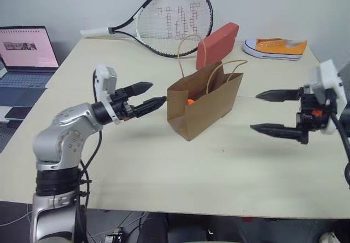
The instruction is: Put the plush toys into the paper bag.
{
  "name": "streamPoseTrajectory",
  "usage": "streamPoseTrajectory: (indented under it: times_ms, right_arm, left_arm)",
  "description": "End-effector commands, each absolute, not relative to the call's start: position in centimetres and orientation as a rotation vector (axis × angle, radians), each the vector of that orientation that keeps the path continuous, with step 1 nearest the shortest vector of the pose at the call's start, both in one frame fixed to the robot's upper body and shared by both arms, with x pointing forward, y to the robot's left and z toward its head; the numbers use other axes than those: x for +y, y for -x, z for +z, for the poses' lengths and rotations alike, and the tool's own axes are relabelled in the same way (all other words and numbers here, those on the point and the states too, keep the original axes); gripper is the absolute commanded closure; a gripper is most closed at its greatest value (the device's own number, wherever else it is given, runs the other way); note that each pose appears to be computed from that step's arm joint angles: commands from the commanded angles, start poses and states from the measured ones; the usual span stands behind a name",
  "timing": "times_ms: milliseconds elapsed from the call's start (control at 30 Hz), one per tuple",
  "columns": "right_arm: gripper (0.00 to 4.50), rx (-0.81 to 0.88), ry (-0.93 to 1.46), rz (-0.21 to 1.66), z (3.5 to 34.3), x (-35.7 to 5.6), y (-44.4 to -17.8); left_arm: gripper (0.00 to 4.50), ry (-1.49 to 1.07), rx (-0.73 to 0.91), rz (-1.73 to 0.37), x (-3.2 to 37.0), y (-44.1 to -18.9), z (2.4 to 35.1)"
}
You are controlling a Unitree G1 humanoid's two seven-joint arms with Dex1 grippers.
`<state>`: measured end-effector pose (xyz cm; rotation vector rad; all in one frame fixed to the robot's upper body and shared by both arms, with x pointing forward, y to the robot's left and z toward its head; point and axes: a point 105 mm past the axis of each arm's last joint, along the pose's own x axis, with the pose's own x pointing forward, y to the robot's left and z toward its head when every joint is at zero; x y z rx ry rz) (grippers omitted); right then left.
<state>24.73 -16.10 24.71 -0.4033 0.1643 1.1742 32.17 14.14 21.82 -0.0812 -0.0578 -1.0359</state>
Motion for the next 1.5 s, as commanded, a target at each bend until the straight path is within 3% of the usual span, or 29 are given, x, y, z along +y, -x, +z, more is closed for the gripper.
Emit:
streamPoseTrajectory:
  times_ms: [33,300,500,967,1500]
  right_arm:
    - [0.00,0.160,0.421,1.222,24.5,-15.2,-23.8]
    - [0.00,0.165,0.418,1.231,24.4,-14.7,-23.5]
    - [0.00,0.162,0.404,1.228,24.5,-14.6,-23.4]
    - [0.00,0.160,0.389,1.222,24.8,-14.6,-23.5]
    - [0.00,0.116,0.382,1.209,24.7,-14.0,-23.8]
  left_arm:
    - [0.05,0.078,-0.084,-1.075,13.0,-32.2,22.1]
    - [0.05,0.070,-0.072,-1.054,13.0,-34.1,21.1]
    - [0.05,0.067,-0.025,-1.177,11.9,-32.5,20.5]
    - [0.05,-0.031,-0.019,-1.200,10.5,-32.0,19.7]
    - [0.05,0.054,-0.087,-1.038,8.5,-33.4,19.0]
